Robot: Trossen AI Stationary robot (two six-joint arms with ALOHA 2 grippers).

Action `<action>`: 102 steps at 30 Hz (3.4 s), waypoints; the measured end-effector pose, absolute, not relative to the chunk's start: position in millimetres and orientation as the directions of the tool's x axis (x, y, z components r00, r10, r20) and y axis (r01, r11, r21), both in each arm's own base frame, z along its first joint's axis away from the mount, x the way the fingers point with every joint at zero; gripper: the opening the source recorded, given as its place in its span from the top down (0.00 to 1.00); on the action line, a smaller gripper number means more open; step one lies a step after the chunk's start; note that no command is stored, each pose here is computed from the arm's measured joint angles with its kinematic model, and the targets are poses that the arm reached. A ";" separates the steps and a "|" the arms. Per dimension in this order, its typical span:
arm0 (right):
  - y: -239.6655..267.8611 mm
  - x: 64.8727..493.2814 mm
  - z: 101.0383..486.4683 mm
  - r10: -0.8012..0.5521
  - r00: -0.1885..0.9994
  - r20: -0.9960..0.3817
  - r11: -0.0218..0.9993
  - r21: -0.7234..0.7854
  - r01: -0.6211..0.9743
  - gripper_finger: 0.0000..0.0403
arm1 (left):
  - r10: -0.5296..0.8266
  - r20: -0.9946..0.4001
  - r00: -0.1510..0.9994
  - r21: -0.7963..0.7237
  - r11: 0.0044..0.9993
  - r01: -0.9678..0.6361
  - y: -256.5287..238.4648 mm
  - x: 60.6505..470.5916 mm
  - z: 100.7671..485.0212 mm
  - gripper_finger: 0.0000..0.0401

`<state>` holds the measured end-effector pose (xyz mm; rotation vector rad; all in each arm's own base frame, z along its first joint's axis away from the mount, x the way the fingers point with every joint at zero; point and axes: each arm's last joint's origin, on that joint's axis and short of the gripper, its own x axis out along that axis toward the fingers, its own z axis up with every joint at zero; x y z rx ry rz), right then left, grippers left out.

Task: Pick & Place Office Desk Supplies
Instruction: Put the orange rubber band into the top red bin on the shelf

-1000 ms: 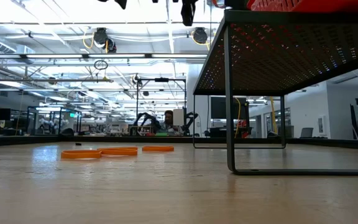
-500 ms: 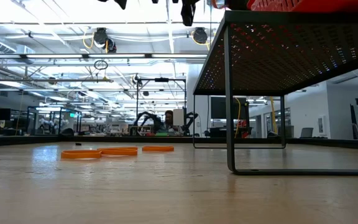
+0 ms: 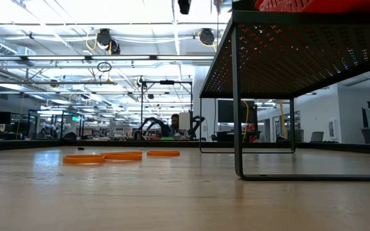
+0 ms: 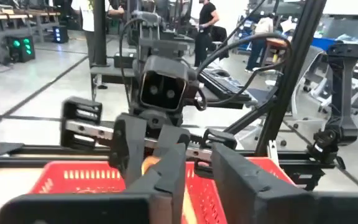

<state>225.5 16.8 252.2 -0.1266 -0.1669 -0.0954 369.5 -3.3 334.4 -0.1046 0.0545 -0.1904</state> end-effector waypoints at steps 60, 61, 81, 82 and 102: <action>-15.6 185.1 292.2 -0.357 0.778 -0.517 0.917 -0.036 0.397 0.37 | 0.224 -0.309 0.924 -0.176 0.942 -0.287 40.3 313.0 300.1 0.62; -15.7 186.1 292.9 -0.357 0.777 -0.518 0.917 -0.037 0.397 0.37 | 0.223 -0.311 0.924 -0.176 0.942 -0.287 40.0 313.0 299.9 0.62; -15.2 181.0 305.6 -0.356 0.829 -0.432 0.923 -0.021 0.385 0.37 | 0.130 -0.597 0.791 -0.168 0.944 -0.282 18.7 304.8 268.2 0.62; -15.2 181.1 305.5 -0.356 0.829 -0.432 0.923 -0.021 0.385 0.37 | 0.120 -0.621 0.775 -0.161 0.947 -0.276 15.3 305.2 263.9 0.62; -15.3 181.7 306.2 -0.356 0.834 -0.421 0.923 -0.020 0.384 0.37 | 0.172 -0.896 0.409 -0.024 0.902 -0.432 18.9 344.5 127.0 0.62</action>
